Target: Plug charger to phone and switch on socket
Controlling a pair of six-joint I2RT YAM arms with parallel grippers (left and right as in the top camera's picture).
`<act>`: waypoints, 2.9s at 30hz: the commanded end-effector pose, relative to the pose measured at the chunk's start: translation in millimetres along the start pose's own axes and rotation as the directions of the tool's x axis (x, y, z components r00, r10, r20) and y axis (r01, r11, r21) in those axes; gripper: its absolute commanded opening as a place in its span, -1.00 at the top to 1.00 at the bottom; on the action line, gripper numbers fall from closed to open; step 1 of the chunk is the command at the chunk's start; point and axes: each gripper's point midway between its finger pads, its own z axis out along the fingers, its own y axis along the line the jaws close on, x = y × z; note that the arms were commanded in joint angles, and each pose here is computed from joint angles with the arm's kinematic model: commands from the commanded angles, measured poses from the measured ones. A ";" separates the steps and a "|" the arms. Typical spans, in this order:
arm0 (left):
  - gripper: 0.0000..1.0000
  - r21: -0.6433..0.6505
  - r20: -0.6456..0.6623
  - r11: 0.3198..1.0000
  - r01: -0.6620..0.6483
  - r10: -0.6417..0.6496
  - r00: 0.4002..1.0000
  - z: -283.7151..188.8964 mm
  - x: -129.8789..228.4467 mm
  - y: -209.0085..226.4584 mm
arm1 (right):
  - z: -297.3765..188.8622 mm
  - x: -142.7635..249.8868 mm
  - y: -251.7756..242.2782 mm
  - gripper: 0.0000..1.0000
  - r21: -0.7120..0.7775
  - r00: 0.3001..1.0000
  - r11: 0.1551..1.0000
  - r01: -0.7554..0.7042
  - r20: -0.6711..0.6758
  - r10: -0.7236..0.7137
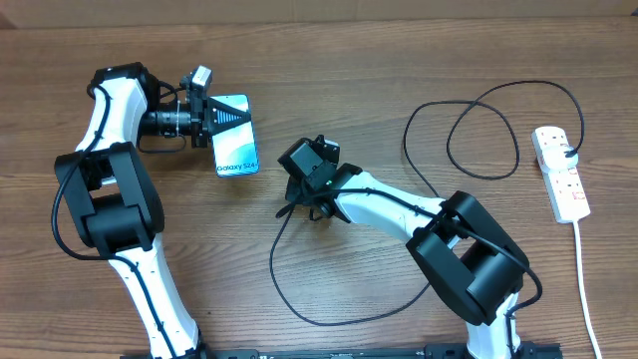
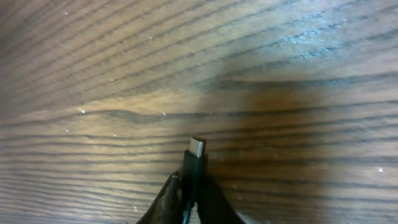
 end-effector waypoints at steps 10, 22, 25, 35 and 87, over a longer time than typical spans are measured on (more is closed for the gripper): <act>0.92 0.020 0.008 1.000 -0.022 0.022 1.000 0.5 -2.1 -14.4 | -20.7 -3.5 -58.2 0.54 0.271 0.983 0.960 0.073 -0.184 -0.022; 0.91 0.020 0.007 1.000 -0.018 0.018 1.000 0.5 -1.6 -14.5 | -19.6 7.8 -67.0 0.04 0.302 0.975 0.952 0.046 -0.220 0.023; 0.91 0.020 0.007 1.000 -0.019 0.019 1.000 0.5 -1.6 -14.5 | -21.4 10.2 -71.4 0.07 0.319 0.973 0.947 0.046 -0.231 0.030; 0.91 0.013 0.004 1.000 -0.016 0.016 1.000 0.5 -0.9 -13.4 | -7.8 11.0 -84.9 0.31 0.321 0.968 0.946 -0.043 -0.220 0.118; 0.91 0.011 0.002 1.000 -0.012 0.012 1.000 0.3 -0.2 -13.1 | -7.9 20.5 -86.5 0.93 0.277 0.931 0.957 -0.092 -0.318 0.182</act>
